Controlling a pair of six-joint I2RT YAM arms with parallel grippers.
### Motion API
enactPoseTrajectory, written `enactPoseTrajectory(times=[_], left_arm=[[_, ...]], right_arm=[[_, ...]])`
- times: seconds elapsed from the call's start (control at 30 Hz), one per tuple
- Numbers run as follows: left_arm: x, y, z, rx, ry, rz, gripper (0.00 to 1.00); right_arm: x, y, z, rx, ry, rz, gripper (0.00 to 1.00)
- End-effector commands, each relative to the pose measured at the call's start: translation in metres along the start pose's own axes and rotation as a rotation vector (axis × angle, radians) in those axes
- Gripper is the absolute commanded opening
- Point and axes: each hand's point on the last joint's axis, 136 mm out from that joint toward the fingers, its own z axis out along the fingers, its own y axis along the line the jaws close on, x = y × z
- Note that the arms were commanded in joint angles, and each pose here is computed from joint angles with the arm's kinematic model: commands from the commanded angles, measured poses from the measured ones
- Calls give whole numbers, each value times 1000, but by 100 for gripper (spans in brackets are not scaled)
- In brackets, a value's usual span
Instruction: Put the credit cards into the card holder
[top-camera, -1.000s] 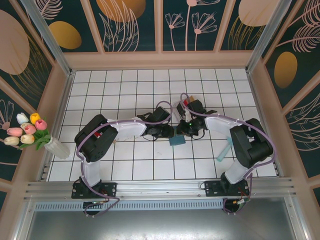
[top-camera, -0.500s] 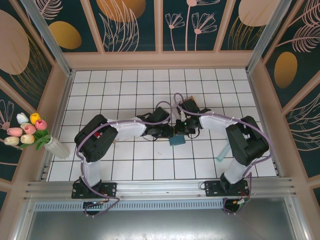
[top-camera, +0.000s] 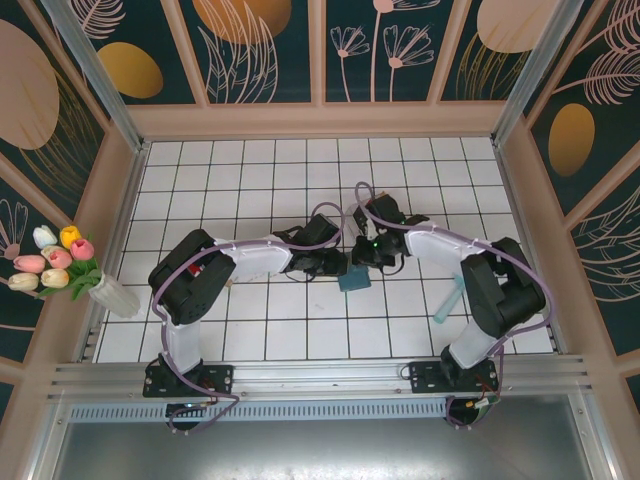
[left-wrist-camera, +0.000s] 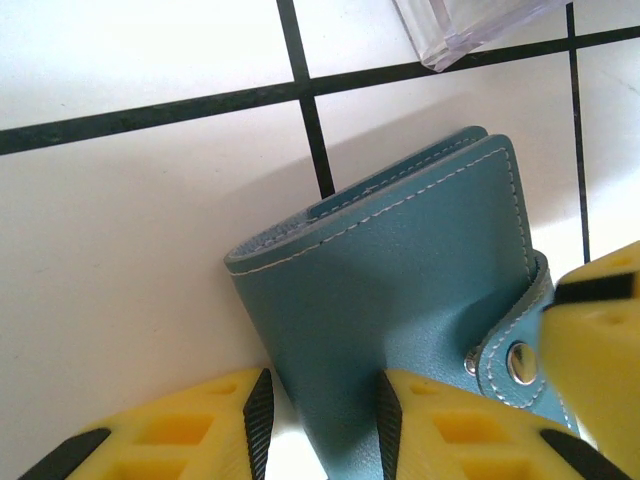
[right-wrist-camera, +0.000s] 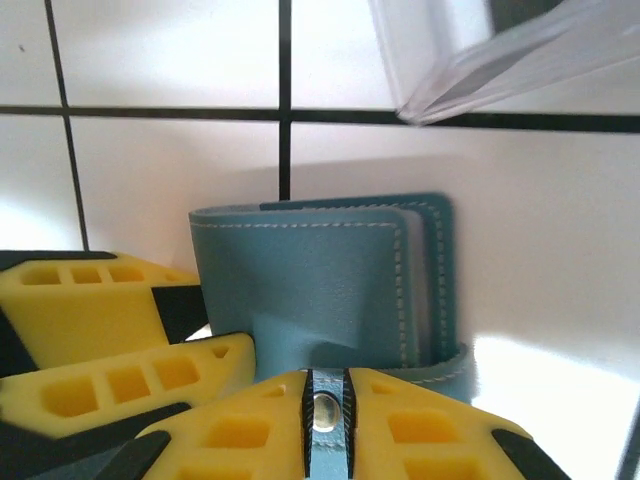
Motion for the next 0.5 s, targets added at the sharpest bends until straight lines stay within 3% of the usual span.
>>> enactPoseTrajectory(times=[0.0,0.47], left_arm=[[14,21,11,-73,24,-5,36],[14,21,11,-71,26,-4,36]], right_arm=[[-1,7,-15,-35,17,-16,19],[15,-2,4,-28,109,-6,17]])
